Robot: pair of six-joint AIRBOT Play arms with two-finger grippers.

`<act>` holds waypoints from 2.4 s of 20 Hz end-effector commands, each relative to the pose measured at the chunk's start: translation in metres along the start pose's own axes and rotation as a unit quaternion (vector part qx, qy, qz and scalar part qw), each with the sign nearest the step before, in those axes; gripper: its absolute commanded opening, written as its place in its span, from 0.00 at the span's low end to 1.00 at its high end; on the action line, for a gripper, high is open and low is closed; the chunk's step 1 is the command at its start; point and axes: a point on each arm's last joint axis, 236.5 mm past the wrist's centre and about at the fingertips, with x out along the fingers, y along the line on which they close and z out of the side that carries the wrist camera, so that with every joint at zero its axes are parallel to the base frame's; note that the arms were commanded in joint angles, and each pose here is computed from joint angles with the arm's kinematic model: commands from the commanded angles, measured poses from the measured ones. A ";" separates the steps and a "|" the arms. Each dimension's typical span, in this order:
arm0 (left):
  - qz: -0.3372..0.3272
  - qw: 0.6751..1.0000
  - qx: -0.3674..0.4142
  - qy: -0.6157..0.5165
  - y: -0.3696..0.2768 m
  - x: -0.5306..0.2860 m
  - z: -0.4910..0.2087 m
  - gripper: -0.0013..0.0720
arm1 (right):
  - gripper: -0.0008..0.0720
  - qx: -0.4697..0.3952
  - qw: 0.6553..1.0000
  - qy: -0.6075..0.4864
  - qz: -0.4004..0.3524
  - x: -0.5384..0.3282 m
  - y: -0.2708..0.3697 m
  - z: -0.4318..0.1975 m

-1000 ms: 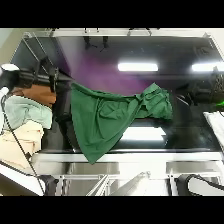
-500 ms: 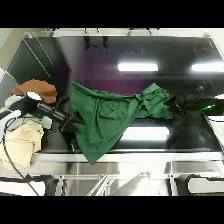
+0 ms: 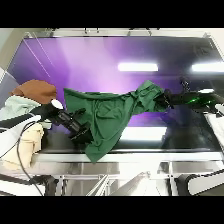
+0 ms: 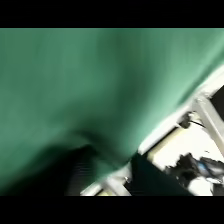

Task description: Fold the shirts.

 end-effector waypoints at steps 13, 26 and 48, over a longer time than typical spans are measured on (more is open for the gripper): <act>-0.089 0.813 0.392 -0.421 -0.265 -0.328 -0.077 0.04 | 0.04 -0.294 0.889 -0.260 0.237 -0.248 0.298 -0.009; -0.011 0.698 0.366 -0.615 -0.220 -0.436 -0.159 0.04 | 0.04 -0.385 0.833 -0.389 0.080 -0.313 0.330 -0.076; -0.010 0.990 -0.009 -0.142 0.047 -0.149 0.027 0.98 | 0.55 0.058 0.988 -0.023 -0.141 -0.103 -0.093 -0.067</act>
